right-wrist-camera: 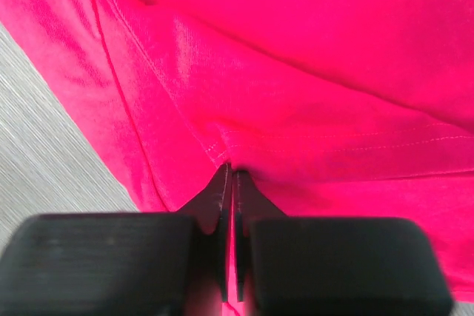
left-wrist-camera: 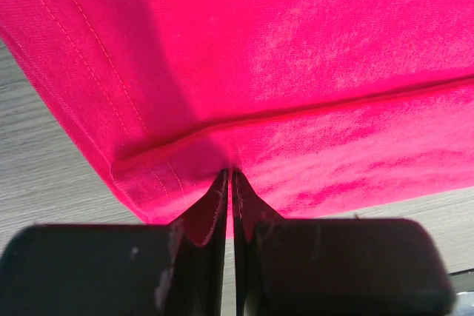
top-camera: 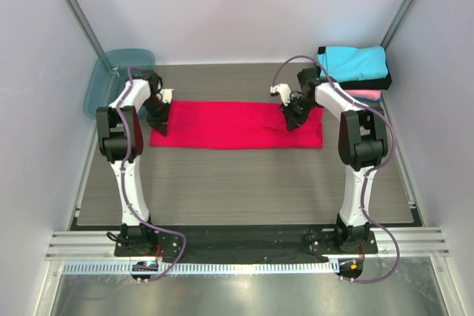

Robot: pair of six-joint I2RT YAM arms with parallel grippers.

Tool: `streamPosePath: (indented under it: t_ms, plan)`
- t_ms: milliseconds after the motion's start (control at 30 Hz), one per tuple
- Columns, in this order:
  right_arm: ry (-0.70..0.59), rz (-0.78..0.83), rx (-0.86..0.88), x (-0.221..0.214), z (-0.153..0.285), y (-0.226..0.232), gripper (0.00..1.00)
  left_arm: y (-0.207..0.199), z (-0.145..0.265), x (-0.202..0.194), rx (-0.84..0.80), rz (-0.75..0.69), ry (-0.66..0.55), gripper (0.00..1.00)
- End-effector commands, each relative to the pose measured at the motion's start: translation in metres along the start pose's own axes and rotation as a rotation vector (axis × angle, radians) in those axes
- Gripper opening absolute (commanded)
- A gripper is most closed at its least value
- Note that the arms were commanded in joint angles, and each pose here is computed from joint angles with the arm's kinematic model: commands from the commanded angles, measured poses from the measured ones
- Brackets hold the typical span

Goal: Fold and stack the t-shirts
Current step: Fold the tshirt

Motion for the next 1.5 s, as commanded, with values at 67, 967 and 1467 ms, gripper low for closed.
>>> streamPosePath:
  t_ms: [67,967,1467]
  plan:
    - [-0.067,0.032,-0.035,0.025,0.011,-0.01,0.01,0.006,-0.002,-0.004,0.041,-0.023,0.011,0.06]
    - [-0.251,0.17,-0.308,0.136,0.063,-0.044,0.4,-0.005,0.035,0.001,0.016,-0.084,-0.072,0.1]
    - [-0.164,0.075,-0.268,0.083,0.068,0.003,0.4,0.02,0.07,-0.033,0.064,-0.695,0.098,0.38]
Point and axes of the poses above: each gripper's point midway between its finger pads, its own z axis back along the fingers, its own y axis along the line the jaws close on, x = y × z, the point moved 5 cm from there along z, back along the fingers, and after that the axes turned 14 degrees about z, right-handed, at the moved point
